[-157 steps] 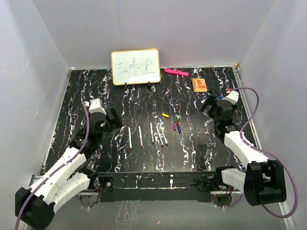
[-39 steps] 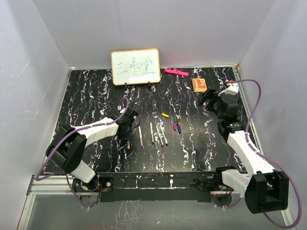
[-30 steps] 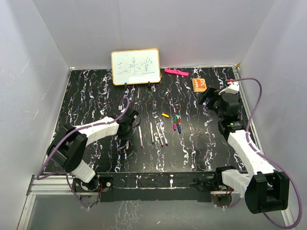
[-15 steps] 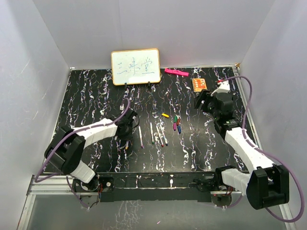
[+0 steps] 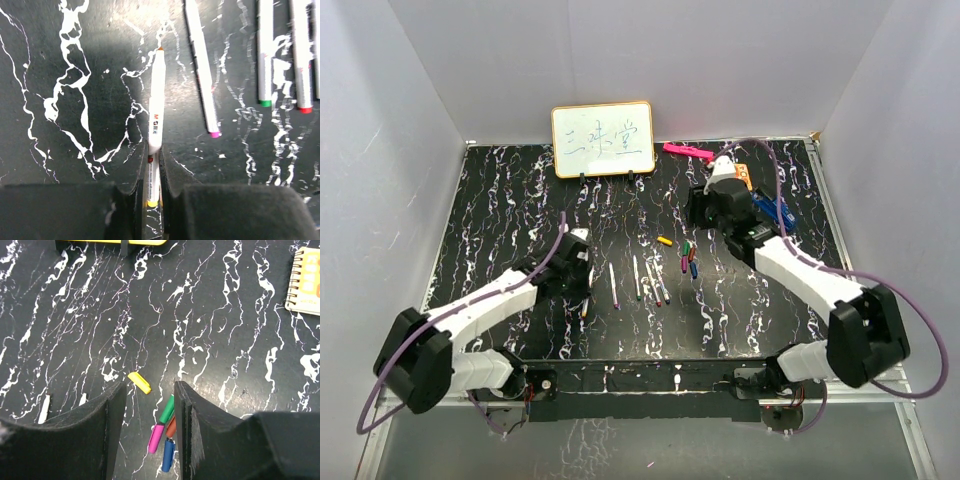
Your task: Insert the pens into the pen caps
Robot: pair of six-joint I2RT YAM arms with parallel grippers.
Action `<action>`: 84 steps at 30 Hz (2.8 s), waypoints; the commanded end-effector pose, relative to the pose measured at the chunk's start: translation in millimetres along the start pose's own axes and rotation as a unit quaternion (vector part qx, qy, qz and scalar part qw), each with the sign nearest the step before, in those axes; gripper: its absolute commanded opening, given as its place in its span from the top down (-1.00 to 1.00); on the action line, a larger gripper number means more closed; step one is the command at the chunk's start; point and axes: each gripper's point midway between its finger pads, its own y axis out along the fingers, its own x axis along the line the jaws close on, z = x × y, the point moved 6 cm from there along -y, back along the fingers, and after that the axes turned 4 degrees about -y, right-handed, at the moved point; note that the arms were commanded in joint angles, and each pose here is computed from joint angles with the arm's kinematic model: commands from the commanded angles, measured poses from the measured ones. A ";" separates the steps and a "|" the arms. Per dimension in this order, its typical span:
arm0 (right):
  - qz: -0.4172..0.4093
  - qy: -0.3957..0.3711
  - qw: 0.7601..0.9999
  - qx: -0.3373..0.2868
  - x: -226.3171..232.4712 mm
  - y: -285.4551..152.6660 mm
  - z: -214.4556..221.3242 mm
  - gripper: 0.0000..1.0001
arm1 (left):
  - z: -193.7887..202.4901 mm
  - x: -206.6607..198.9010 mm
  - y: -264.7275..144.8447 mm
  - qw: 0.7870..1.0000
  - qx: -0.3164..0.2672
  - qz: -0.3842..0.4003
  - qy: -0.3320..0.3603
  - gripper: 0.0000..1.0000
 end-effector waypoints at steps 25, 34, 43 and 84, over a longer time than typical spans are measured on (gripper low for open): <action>-0.029 -0.141 0.976 0.163 38.4 85.7 60.5 0.08 | -10.0 -15.2 -49.2 0.983 -0.123 0.137 0.003 1.00; -0.042 -0.145 0.972 0.182 41.5 96.6 73.2 0.15 | -7.9 -20.9 -49.6 0.981 -0.112 0.158 -0.006 1.00; -0.047 -0.146 0.969 0.193 43.5 103.6 81.2 0.17 | -11.5 -25.6 -52.0 0.976 -0.125 0.176 -0.010 1.00; -0.020 -0.112 0.954 0.276 38.6 104.8 132.4 0.82 | -5.0 -19.4 -38.9 0.984 -0.097 0.146 0.000 1.00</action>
